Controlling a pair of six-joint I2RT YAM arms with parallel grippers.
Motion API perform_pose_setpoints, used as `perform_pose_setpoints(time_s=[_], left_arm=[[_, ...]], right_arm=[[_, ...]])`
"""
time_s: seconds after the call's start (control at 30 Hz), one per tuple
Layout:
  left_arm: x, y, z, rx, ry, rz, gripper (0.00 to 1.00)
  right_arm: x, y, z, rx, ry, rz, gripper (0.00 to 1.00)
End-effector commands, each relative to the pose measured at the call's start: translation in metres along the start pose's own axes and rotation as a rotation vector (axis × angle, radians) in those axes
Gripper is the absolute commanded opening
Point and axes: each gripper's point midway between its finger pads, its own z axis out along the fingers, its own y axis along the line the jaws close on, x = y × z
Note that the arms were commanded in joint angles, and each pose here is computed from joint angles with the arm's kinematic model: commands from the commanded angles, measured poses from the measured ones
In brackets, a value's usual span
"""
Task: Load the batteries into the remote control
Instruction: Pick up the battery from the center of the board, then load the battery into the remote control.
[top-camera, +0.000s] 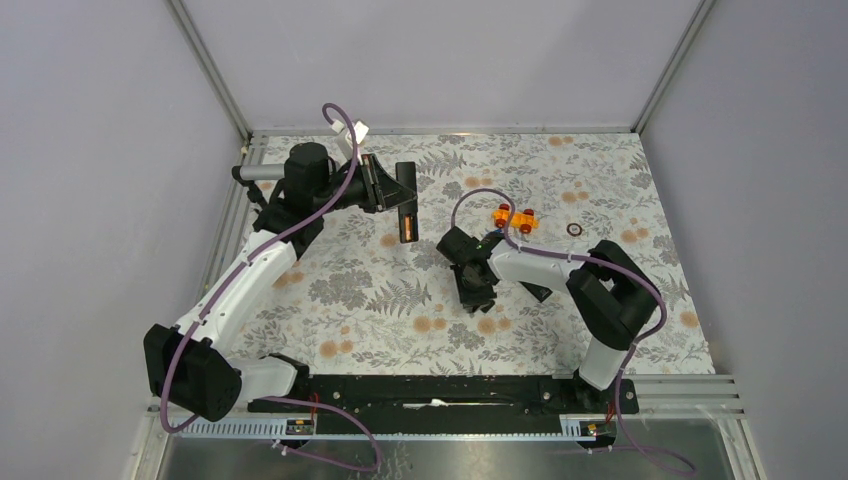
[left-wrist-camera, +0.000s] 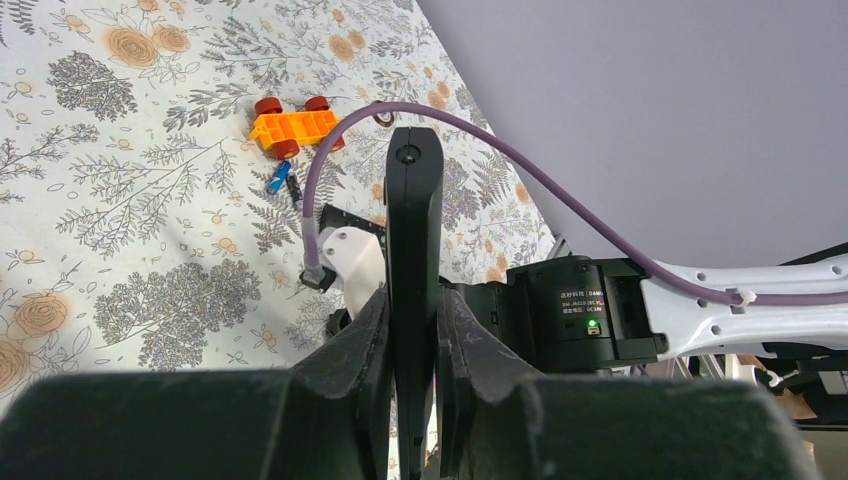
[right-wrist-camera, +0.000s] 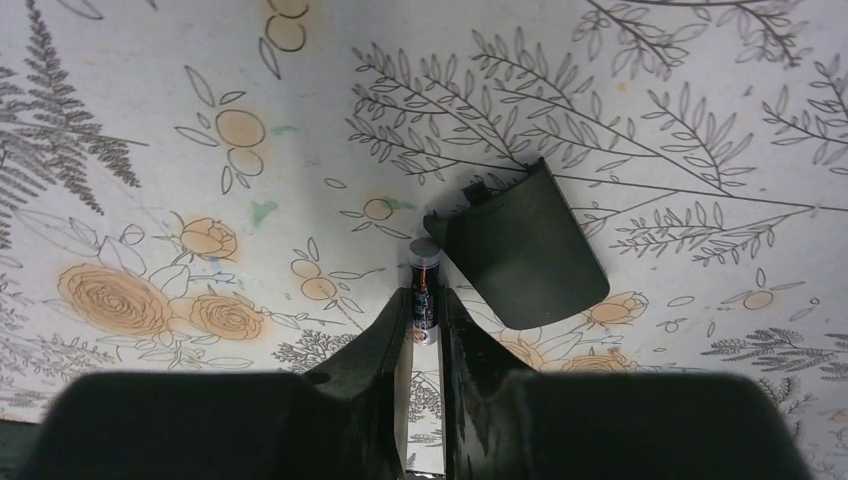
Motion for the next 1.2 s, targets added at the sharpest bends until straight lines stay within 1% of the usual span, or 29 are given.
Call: perform_pose_setpoints(time_s=[0.0,0.07,0.2,0.37,0.47,0.53,0.63,0.7,0.8,0.97,1.1,1.17], left_arm=[[-0.013,-0.015,-0.007,0.048,-0.053,0.056,0.00],[-0.012,-0.012,-0.005,0.039,-0.046,0.045,0.00],[-0.002,-0.003,0.009,0.017,-0.005,-0.015,0.00],[0.022,-0.007,0.046,0.012,0.082,-0.108,0.00],[0.033,-0.007,0.066,0.031,0.129,-0.195,0.00],[0.032,-0.008,0.075,0.050,0.133,-0.235,0.00],[0.034,-0.008,0.086,0.067,0.159,-0.316,0.00],[0.034,-0.010,0.092,0.085,0.167,-0.359,0.00],[0.035,-0.010,0.096,0.101,0.171,-0.412,0.00],[0.035,-0.009,0.098,0.107,0.164,-0.429,0.00],[0.037,-0.009,0.097,0.113,0.163,-0.429,0.00],[0.038,-0.008,0.096,0.110,0.163,-0.426,0.00]], right_arm=[[-0.005,-0.014,-0.007,0.093,-0.045,0.048,0.10],[-0.015,-0.012,-0.021,0.071,-0.098,0.062,0.09],[-0.049,-0.011,-0.075,0.015,-0.275,0.105,0.09],[-0.083,-0.026,-0.137,-0.154,-0.379,0.264,0.10],[-0.100,-0.023,-0.177,-0.259,-0.474,0.243,0.12],[-0.104,-0.014,-0.201,-0.318,-0.501,0.195,0.13],[-0.099,0.009,-0.225,-0.442,-0.464,0.132,0.13],[-0.095,0.017,-0.231,-0.480,-0.421,0.134,0.13],[-0.089,0.021,-0.229,-0.480,-0.314,0.177,0.13],[-0.080,0.034,-0.219,-0.517,-0.175,0.216,0.12],[-0.082,0.029,-0.213,-0.470,-0.155,0.216,0.12],[-0.084,0.030,-0.215,-0.474,-0.161,0.207,0.12]])
